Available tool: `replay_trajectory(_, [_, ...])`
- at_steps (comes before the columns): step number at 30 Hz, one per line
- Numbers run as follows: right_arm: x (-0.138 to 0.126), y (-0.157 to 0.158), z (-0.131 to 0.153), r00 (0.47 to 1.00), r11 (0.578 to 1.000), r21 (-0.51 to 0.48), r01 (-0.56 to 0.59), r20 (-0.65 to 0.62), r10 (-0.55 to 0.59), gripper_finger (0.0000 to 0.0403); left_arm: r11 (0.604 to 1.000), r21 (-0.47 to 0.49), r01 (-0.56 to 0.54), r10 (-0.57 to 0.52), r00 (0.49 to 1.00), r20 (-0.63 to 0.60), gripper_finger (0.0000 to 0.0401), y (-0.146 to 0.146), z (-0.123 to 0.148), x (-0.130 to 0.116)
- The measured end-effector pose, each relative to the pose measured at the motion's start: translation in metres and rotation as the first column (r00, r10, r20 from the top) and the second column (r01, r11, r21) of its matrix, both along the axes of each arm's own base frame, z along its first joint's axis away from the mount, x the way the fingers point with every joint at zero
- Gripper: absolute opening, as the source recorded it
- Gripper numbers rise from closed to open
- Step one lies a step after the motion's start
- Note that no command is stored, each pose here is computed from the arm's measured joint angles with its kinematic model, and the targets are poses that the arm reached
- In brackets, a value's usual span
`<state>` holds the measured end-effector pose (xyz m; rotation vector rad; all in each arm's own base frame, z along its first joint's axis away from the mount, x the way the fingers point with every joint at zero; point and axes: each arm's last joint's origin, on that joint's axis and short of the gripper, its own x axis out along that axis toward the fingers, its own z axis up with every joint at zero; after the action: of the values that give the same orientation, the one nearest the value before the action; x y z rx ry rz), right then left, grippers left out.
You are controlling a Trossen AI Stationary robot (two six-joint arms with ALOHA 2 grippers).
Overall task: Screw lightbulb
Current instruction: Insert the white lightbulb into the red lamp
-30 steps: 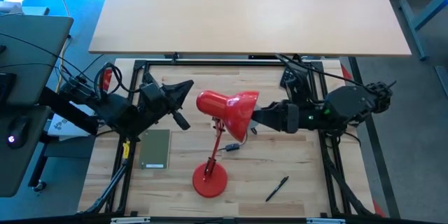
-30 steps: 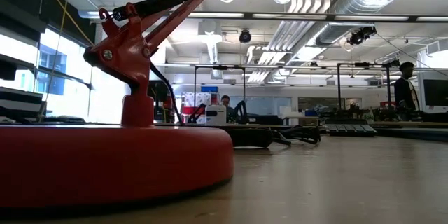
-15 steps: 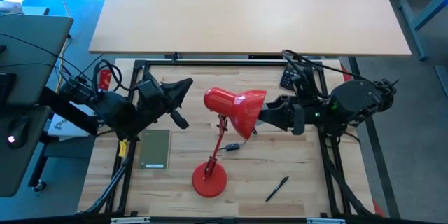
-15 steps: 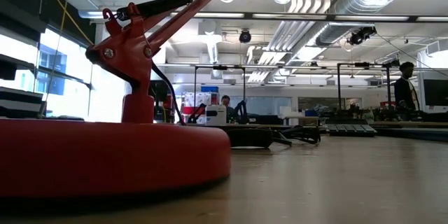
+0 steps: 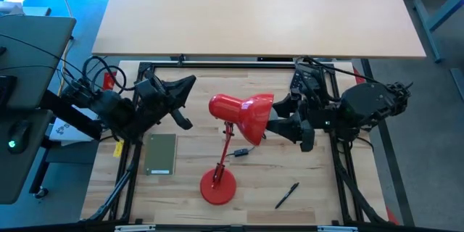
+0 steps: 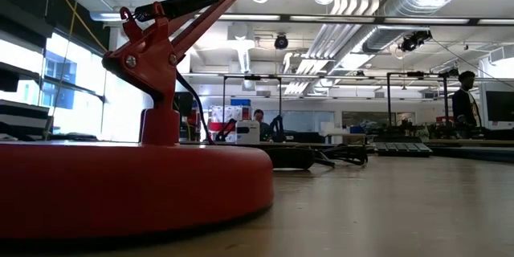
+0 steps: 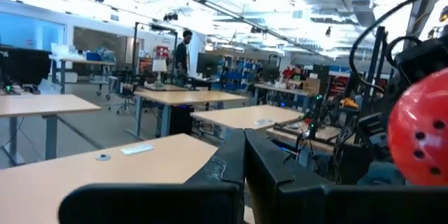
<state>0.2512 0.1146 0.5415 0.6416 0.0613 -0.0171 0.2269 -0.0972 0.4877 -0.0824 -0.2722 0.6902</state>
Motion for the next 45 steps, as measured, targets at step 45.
replay_trajectory(45, [0.006,0.001,-0.001,0.994,-0.827,-0.561,-0.028,-0.1,0.034,0.0273,0.979,-0.045,0.199,-0.169,0.914,0.37,0.0,0.003,0.021,-0.012])
